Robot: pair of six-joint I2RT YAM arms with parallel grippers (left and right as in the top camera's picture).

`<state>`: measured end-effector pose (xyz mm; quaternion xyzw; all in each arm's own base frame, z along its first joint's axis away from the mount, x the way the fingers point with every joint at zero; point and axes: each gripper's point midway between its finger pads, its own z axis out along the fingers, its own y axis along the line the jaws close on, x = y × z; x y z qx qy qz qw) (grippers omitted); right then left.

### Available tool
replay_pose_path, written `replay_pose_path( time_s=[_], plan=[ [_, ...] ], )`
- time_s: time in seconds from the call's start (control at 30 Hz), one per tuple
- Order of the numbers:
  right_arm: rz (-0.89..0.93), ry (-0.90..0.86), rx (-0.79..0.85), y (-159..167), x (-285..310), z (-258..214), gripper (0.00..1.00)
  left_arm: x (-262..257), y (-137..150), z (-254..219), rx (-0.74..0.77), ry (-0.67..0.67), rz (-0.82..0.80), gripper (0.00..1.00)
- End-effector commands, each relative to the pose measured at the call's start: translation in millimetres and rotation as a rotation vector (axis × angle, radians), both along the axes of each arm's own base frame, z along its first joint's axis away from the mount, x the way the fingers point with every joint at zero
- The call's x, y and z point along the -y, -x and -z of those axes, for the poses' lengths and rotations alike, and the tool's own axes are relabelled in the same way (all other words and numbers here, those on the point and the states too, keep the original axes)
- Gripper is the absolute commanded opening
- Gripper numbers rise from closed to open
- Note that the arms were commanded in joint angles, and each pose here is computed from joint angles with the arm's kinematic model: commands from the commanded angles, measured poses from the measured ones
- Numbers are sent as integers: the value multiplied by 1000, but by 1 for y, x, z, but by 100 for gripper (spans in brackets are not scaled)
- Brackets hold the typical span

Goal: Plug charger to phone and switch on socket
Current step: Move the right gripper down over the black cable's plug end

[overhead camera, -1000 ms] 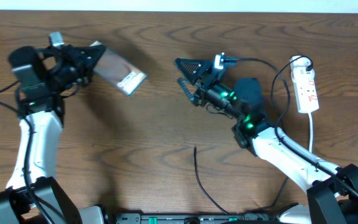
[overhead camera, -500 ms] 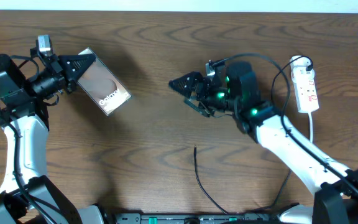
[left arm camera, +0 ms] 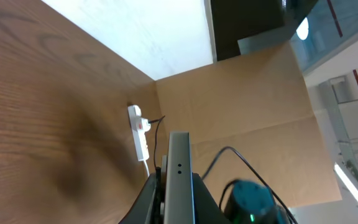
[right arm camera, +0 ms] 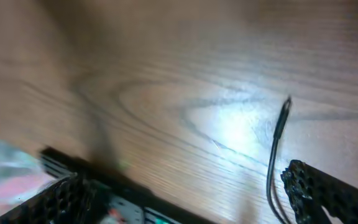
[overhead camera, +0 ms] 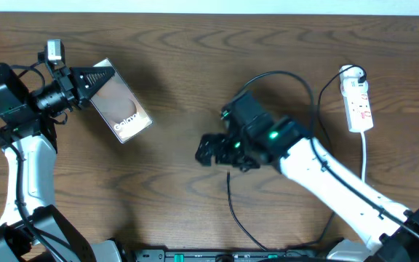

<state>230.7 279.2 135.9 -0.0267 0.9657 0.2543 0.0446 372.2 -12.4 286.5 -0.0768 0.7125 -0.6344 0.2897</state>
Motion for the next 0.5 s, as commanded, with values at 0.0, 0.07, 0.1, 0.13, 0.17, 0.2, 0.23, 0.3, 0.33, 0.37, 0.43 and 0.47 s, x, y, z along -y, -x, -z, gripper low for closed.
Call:
replay_pose_path(
  time_s=[0.0,0.07,0.1,0.13,0.17,0.2,0.23,0.3,0.33,0.37,0.43,0.47],
  plan=[
    [-64,71,75,10,-5,4,99,2,6,-5,25,0,37,7],
    [-83,81,99,15,-11,4,99,2,6,-5,26,0,37,7],
    [-70,96,101,16,-11,5,99,2,6,-5,26,0,37,8],
    [-44,117,95,16,-8,8,99,2,6,-5,26,0,37,7],
    [-19,133,84,17,-6,10,99,2,6,-5,26,0,37,7],
    [6,147,65,18,-3,13,99,2,6,-5,26,0,37,8],
    [27,161,44,18,0,17,99,2,6,-5,26,0,37,7],
    [53,186,5,19,3,26,99,2,6,-5,29,-2,37,8],
    [55,195,-18,19,4,32,99,2,6,-5,32,-3,37,8],
    [51,199,-44,21,3,38,99,2,6,-5,39,-7,37,8],
    [47,222,-98,23,3,49,99,2,6,-5,52,-15,37,7],
    [49,244,-116,24,5,53,99,2,6,-5,51,-15,35,8]
  ],
)
